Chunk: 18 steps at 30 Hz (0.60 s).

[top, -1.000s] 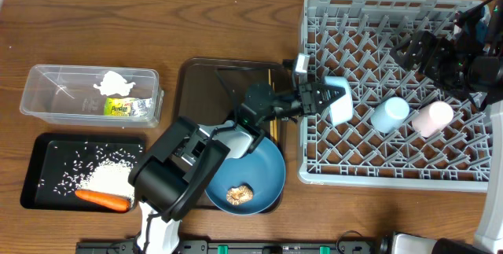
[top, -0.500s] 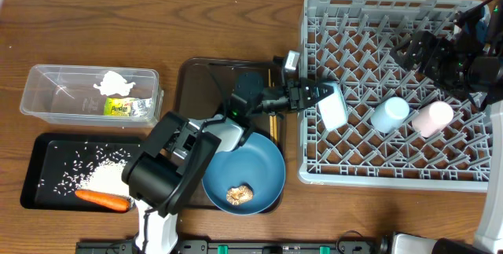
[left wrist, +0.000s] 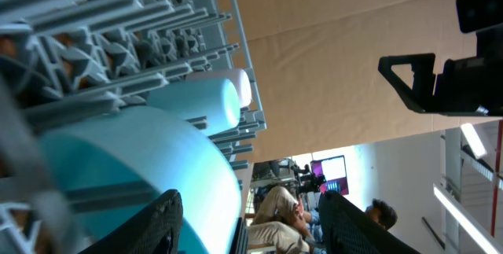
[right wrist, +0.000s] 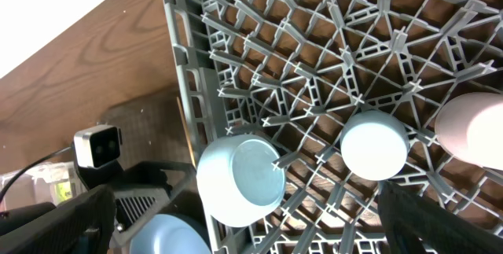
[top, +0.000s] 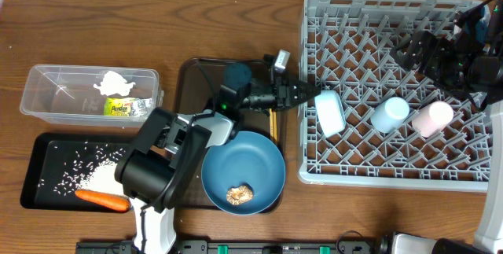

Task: Sort waste into correct bins and load items into the dishwasher rack
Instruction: 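Set the bowl upside down in the rack and open the left gripper, then withdraw the left gripper and reach to the blue plate rim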

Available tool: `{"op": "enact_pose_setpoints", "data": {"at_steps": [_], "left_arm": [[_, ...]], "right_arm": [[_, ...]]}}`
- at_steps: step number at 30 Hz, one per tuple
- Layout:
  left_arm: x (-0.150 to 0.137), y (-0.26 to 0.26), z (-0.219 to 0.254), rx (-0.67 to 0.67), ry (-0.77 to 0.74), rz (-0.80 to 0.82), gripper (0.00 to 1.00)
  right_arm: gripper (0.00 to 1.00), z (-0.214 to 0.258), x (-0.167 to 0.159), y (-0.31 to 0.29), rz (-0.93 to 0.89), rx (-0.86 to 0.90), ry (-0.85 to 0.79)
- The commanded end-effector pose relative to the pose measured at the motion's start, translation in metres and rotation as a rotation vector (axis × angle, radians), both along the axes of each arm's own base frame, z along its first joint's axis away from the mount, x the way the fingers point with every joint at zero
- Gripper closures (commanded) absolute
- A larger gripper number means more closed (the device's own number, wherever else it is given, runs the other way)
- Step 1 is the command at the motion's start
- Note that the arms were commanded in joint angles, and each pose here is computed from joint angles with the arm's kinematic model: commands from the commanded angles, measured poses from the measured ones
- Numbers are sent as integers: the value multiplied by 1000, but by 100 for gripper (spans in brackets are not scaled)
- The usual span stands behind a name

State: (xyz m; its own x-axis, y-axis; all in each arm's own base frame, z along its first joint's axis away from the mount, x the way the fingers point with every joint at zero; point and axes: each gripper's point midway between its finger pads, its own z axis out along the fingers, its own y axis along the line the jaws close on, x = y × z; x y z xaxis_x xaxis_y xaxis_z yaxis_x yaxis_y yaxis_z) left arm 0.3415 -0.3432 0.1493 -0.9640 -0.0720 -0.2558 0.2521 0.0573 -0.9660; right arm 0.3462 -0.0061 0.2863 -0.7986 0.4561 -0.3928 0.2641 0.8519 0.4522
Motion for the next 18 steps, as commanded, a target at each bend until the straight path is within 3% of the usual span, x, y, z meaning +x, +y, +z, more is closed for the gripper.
{"op": "enact_pose_setpoints", "data": {"at_steps": [1,11,18], "left_arm": [[1,13,-6,10,0,-25,43],[14,60,10,-13,-15,-45,44],[36,98,45,-31,-116,60,45]], "right_arm": [[1,0,0,-4,3,-13,-3],[1,0,-1,-4,4,-13,1],[1,-3,-6,-3,4,-8,26]]}}
